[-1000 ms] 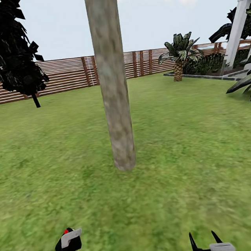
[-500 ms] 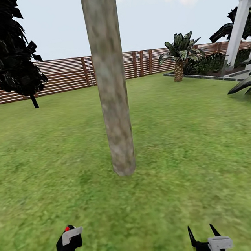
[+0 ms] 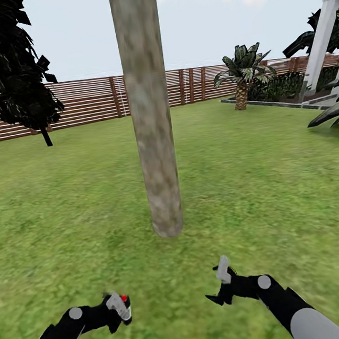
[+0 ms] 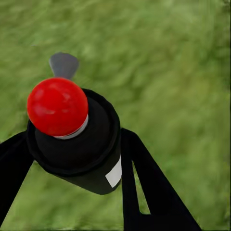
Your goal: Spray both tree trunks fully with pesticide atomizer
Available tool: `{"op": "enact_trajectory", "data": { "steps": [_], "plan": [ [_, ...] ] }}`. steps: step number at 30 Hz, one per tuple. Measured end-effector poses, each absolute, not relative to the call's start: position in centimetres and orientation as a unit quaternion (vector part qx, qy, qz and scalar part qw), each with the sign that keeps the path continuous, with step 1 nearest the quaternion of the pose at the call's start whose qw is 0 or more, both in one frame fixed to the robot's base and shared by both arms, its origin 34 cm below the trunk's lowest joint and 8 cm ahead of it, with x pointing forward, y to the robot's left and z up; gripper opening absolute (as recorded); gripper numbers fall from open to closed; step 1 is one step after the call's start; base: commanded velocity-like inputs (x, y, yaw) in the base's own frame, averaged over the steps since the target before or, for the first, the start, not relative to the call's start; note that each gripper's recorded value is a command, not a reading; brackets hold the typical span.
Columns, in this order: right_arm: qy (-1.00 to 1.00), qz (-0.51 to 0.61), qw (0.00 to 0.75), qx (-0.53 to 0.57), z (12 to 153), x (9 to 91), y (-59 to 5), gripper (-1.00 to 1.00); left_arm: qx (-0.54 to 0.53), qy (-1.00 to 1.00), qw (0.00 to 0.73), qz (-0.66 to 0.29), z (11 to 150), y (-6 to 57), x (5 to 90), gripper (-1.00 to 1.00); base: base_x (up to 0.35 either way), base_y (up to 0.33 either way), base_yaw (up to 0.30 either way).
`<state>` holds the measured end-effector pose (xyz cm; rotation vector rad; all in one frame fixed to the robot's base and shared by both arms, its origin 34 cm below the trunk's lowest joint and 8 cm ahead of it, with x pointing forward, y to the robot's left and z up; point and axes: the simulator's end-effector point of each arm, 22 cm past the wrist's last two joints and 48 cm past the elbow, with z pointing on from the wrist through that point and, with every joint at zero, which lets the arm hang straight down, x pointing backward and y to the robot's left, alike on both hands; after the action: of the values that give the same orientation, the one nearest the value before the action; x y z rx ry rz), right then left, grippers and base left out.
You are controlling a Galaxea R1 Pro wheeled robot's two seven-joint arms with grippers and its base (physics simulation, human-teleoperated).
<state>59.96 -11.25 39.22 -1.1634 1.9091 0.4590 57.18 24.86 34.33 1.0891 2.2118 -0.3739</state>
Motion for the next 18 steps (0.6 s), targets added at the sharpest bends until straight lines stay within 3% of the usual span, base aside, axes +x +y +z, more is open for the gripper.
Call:
{"op": "enact_trajectory", "data": {
  "steps": [5,11,12,18],
  "plan": [
    [0.721,0.24,0.402,-0.511,41.8,59.0,-8.0,1.0,0.544,0.793,0.192,-0.196,34.8,23.6,52.4,-1.0,0.0,0.0,0.0],
    [0.71,0.264,0.391,-0.522,42.1,57.9,-6.6,1.0,0.566,0.776,0.185,-0.208,36.0,22.7,52.3,-1.0,0.0,0.0,0.0],
    [0.709,0.266,0.39,-0.523,42.1,57.8,-6.5,-1.0,0.571,0.772,0.184,-0.21,36.1,22.2,52.2,-1.0,0.0,0.0,0.0],
    [0.688,0.287,0.374,-0.551,42.2,56.1,-3.8,-1.0,0.602,0.747,0.172,-0.224,35.9,18.7,51.3,-1.0,0.0,0.0,0.0]
  ]
}}
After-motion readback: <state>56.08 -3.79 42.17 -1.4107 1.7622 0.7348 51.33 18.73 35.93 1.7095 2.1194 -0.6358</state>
